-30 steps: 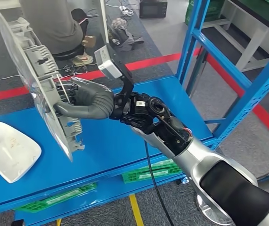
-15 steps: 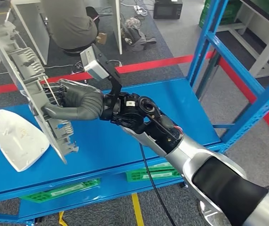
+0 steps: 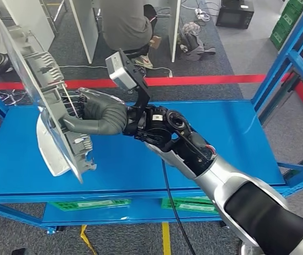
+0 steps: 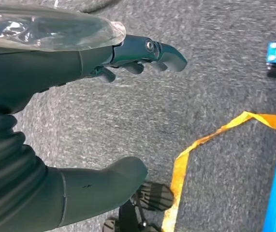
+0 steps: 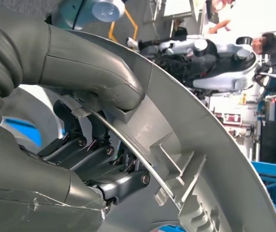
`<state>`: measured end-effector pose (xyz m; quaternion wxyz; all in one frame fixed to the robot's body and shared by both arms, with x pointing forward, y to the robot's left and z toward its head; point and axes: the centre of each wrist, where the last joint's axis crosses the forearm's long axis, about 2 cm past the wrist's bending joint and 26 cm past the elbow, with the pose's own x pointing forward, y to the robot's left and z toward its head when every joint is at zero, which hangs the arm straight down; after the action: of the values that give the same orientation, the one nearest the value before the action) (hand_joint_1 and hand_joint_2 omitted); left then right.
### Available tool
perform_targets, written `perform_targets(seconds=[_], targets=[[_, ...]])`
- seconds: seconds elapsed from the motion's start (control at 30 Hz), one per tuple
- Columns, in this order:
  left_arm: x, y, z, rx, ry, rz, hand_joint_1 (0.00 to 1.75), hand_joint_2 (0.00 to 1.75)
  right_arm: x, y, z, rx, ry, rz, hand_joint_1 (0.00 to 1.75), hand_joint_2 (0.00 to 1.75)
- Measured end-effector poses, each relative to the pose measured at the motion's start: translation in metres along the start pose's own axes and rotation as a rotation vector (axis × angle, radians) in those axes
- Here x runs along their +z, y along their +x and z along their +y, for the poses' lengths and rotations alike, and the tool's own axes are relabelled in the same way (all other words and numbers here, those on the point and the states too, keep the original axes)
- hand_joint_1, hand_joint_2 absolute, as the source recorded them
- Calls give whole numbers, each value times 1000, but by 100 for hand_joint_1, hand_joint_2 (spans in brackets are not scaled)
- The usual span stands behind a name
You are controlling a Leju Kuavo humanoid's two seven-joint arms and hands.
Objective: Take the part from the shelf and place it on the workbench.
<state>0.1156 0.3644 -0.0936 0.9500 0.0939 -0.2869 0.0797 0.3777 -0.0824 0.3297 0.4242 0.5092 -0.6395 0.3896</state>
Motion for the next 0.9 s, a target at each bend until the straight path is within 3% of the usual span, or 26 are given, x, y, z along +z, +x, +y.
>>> perform_targets(seconds=[0.9], targets=[[1, -4, 4, 6, -2, 5, 0, 175, -6, 1, 2, -2, 14, -7, 175, 175]])
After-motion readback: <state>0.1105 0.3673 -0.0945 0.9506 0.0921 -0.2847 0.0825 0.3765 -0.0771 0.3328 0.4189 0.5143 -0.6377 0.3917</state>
